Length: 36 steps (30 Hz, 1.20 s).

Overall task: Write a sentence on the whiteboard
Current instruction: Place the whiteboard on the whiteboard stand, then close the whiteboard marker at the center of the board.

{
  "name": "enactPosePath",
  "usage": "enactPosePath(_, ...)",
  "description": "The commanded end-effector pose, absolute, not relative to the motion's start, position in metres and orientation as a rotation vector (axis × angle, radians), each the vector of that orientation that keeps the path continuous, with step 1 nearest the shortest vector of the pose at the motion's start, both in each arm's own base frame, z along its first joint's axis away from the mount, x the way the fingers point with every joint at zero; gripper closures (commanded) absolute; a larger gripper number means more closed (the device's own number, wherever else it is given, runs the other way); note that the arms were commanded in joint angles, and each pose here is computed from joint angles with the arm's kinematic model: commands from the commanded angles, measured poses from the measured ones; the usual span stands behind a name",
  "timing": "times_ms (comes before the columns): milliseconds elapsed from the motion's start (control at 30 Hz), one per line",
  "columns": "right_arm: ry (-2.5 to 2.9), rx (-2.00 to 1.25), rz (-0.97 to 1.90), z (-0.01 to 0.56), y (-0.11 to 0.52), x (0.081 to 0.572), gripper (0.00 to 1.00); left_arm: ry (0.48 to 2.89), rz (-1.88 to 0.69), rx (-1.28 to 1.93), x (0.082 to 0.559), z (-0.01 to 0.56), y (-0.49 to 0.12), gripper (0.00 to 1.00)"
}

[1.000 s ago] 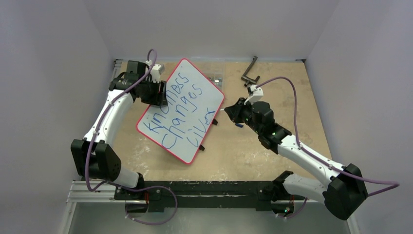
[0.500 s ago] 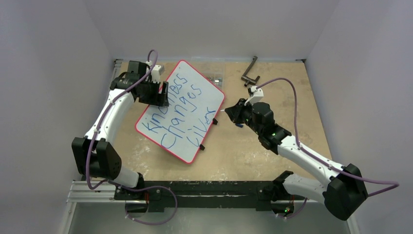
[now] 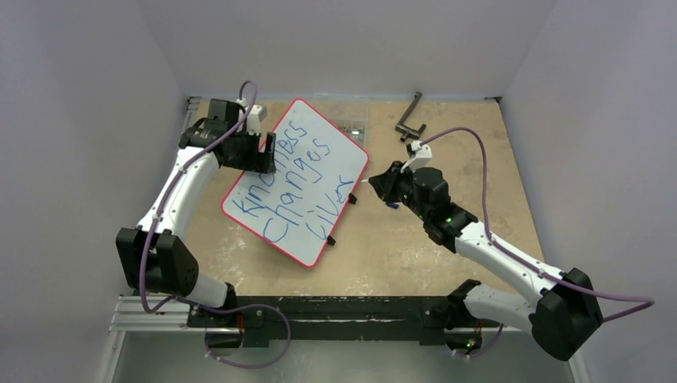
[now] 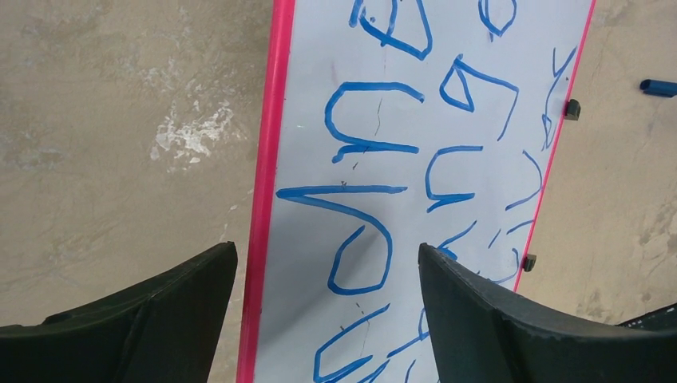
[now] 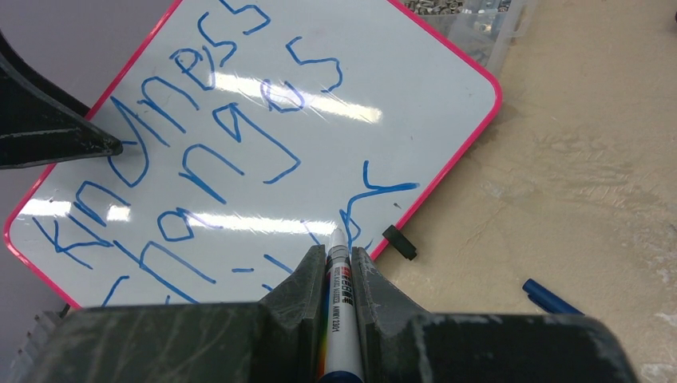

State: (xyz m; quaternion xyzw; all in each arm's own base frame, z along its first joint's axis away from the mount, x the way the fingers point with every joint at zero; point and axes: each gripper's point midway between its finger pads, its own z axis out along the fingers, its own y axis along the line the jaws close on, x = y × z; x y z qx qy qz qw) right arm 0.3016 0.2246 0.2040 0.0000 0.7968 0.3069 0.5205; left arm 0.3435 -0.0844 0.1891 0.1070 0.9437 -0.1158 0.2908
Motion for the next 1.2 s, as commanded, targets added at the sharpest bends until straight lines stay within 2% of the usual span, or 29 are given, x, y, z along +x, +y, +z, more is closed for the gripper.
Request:
enactPosePath(0, 1.852, 0.009, 0.747, 0.221, 0.222, 0.304, 1.0, 2.402, -0.234, 0.247, 0.351, 0.217, -0.077, 0.16)
enactPosePath(233, 1.837, 0.001, 0.724, 0.232, 0.219, 0.306, 1.0, 2.316, -0.143, 0.19, 0.351, 0.24, -0.059, 0.1)
enactPosePath(433, 1.795, -0.007, 0.659, 0.261, 0.208, 0.31, 1.0, 2.139, -0.131, 0.199, 0.347, 0.285, -0.055, 0.11)
enactPosePath(600, 1.738, 0.021, 0.558, 0.292, 0.188, 0.316, 1.0, 2.047, -0.236, 0.401, 0.336, 0.305, -0.095, 0.13)
enactPosePath(833, 1.715, 0.084, 0.41, 0.32, 0.155, 0.33, 1.0, 1.996, -0.392, 0.727, 0.312, 0.301, -0.17, 0.17)
enactPosePath(1167, 1.633, 0.213, 0.274, 0.38, 0.106, 0.342, 1.0, 1.885, -0.596, 1.281, 0.269, 0.266, -0.294, 0.21)
